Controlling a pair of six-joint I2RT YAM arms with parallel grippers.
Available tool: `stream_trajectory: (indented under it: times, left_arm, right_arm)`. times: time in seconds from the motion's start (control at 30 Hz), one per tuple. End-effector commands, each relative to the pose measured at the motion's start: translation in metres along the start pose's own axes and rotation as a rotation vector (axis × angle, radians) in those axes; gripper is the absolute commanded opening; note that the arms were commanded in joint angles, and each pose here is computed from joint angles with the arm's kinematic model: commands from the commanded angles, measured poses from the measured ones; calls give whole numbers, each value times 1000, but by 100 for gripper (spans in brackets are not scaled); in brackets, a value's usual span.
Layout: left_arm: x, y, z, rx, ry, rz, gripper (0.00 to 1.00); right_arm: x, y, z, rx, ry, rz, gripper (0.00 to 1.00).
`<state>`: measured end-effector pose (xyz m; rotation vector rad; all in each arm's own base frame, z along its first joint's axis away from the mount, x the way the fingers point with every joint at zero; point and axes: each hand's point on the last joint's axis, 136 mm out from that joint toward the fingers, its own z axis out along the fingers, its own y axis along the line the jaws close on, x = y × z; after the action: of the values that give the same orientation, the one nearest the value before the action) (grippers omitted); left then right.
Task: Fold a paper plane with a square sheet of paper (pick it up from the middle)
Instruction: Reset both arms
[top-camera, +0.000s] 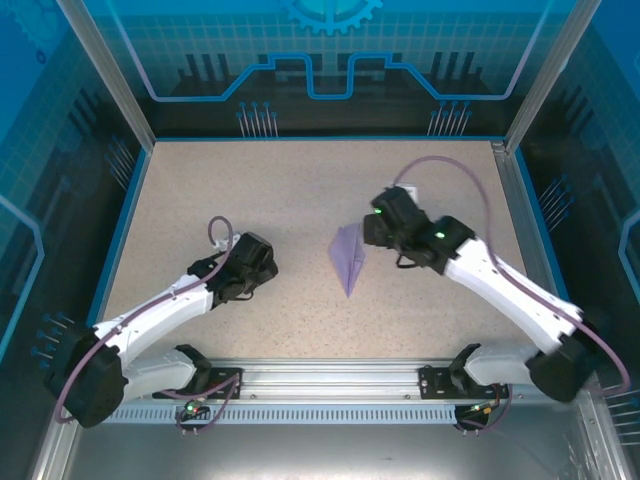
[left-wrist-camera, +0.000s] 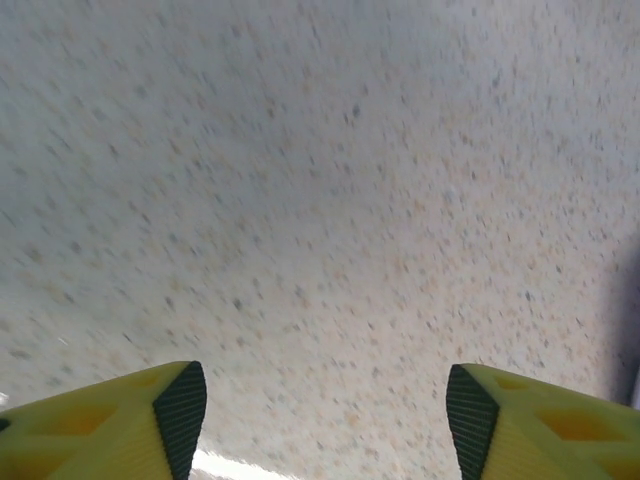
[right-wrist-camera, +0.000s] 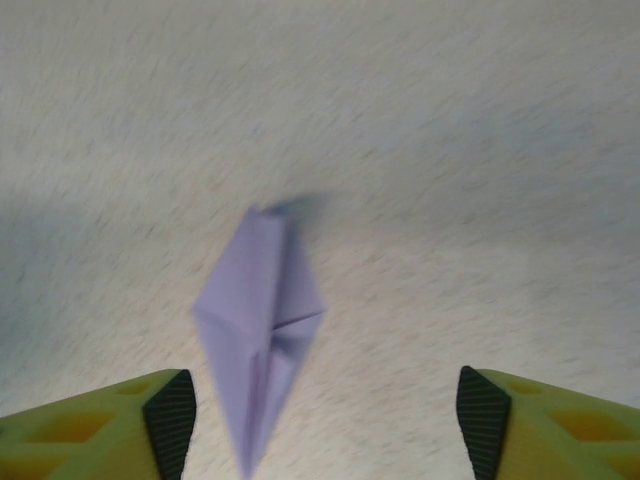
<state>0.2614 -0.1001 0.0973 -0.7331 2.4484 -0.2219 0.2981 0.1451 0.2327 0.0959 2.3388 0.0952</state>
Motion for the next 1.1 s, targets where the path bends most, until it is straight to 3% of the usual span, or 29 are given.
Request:
stream_trajectory:
  times: [0.0, 0.13, 0.3, 0.37, 0.53, 0.67, 0.73, 0.9, 1.0, 1.07]
  left_arm:
    - [-41, 19, -13, -97, -151, 64, 74]
    - [-76, 39, -18, -209, -273, 89, 84]
    - [-106, 47, -8, -282, -336, 164, 92]
    - [-116, 48, -3, -307, -369, 189, 98]
    - [-135, 45, 17, -325, -405, 246, 99]
    - [-154, 29, 23, -325, -475, 359, 99]
    - [-161, 25, 28, -282, -547, 387, 99]
    - [-154, 17, 42, -170, -603, 425, 99]
    - [-149, 23, 53, -157, -631, 454, 99]
    - [-147, 24, 51, -106, -630, 458, 99]
  right_arm:
    - [-5, -73, 9, 222, -86, 26, 78]
    - [11, -128, 37, 322, -113, 51, 80]
    - [25, -162, 75, 368, -100, 33, 82]
    - [25, -163, 90, 353, -72, -10, 82]
    - [34, -164, 139, 360, -28, -132, 81]
    - [21, -150, 154, 276, -115, -159, 80]
    - [4, -136, 149, 188, -258, -178, 81]
    - [5, -130, 152, 81, -312, -215, 78]
    - [15, -125, 146, 36, -428, -233, 83]
    - [20, -119, 154, 4, -431, -265, 84]
